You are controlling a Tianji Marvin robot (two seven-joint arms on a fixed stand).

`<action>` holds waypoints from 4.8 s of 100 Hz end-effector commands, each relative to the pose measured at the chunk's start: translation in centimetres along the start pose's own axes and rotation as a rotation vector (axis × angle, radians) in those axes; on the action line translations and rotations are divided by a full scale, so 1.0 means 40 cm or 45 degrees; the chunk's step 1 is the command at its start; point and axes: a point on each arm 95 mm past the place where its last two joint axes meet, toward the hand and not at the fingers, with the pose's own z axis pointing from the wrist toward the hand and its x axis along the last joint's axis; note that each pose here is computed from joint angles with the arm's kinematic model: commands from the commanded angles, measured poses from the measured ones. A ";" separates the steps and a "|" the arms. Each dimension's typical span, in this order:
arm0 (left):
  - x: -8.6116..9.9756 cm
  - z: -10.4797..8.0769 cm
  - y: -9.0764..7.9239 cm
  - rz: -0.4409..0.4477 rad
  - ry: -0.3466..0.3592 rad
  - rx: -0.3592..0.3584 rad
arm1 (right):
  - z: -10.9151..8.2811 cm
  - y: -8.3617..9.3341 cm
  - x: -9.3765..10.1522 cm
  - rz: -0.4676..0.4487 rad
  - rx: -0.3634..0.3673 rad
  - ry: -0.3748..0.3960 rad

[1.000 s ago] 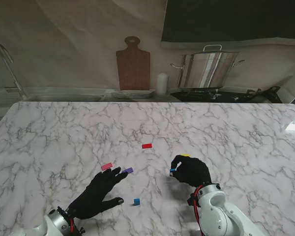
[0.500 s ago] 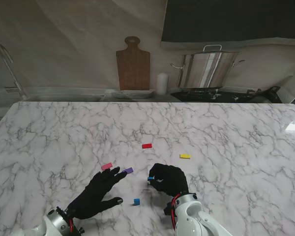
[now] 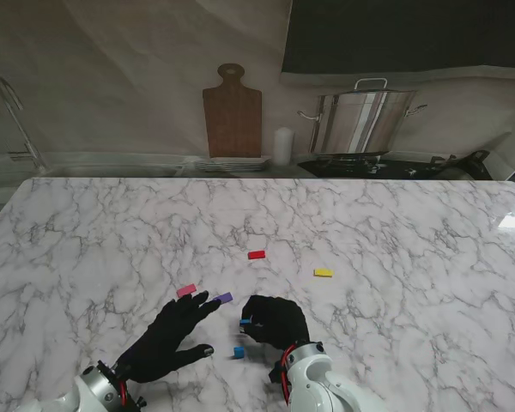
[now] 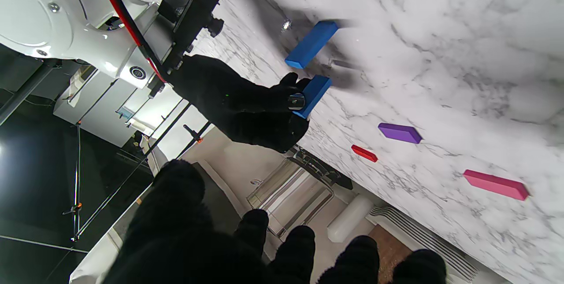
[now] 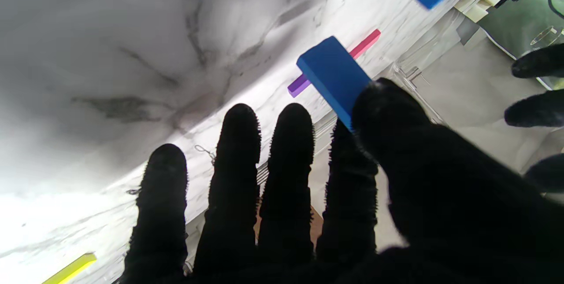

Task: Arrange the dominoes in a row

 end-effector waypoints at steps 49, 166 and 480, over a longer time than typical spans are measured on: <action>0.003 -0.001 0.008 -0.005 0.006 -0.026 | 0.009 -0.035 -0.003 -0.051 0.039 -0.005; 0.005 0.001 0.007 -0.005 0.008 -0.024 | 0.006 -0.039 -0.005 -0.139 0.076 -0.033; 0.004 -0.001 0.006 0.001 0.006 -0.029 | 0.007 -0.043 -0.006 -0.138 0.021 0.002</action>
